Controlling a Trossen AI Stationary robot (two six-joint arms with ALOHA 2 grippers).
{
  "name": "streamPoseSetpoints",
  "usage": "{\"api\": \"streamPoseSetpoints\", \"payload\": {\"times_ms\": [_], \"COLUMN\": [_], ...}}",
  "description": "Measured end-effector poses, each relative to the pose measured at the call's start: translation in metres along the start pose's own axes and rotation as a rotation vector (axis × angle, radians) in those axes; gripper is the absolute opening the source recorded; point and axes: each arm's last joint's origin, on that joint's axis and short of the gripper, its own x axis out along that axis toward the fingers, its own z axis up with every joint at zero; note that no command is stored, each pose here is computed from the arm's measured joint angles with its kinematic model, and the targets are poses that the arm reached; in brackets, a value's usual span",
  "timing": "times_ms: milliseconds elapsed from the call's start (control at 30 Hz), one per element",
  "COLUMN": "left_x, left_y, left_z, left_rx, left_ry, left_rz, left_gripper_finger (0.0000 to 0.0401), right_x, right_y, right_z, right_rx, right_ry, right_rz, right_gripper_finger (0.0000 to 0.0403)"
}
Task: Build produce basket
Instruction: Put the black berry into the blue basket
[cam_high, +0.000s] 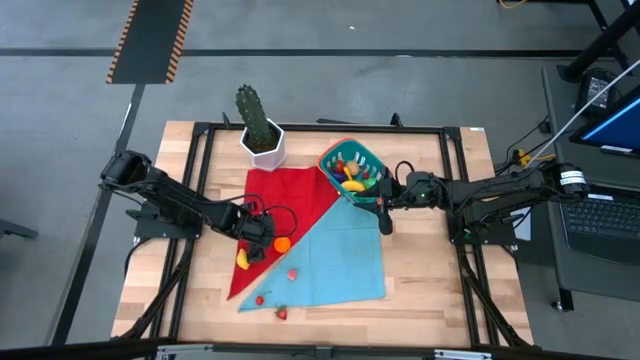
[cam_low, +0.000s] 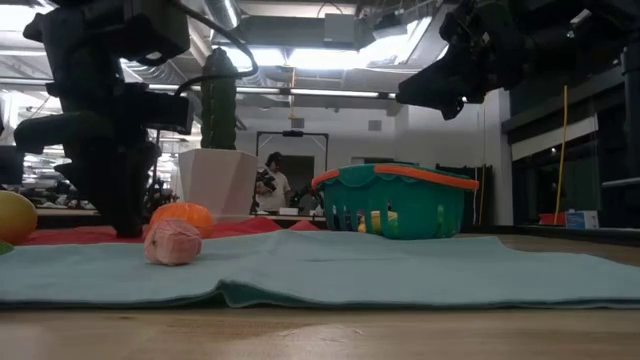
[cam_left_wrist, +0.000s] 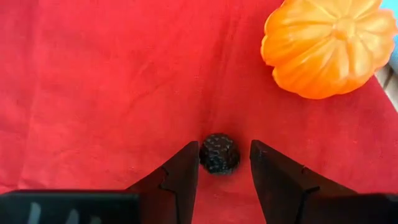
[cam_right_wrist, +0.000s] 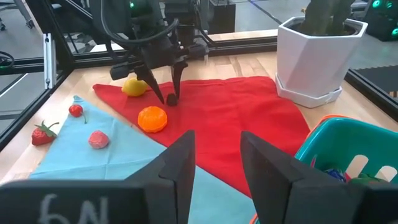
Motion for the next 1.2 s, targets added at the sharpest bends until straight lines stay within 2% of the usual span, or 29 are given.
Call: {"api": "streamPoseSetpoints", "payload": {"times_ms": [333,1200], "left_x": [0.0000,0.0004], "left_y": [0.0000,0.0024], "left_z": [-0.0003,-0.0002], "left_rx": [0.001,-0.005], "left_ry": [0.004,0.013], "left_rz": [-0.002,0.007], "left_gripper_finger": [0.0140,0.0095], "right_x": [0.0000,0.0000], "right_y": [0.0000,0.0000], "right_z": [0.0000,0.0000], "right_rx": [0.002,0.003], "right_ry": [0.000,0.000], "right_rz": [0.000,0.000], "right_gripper_finger": [0.0129,0.0129]}}
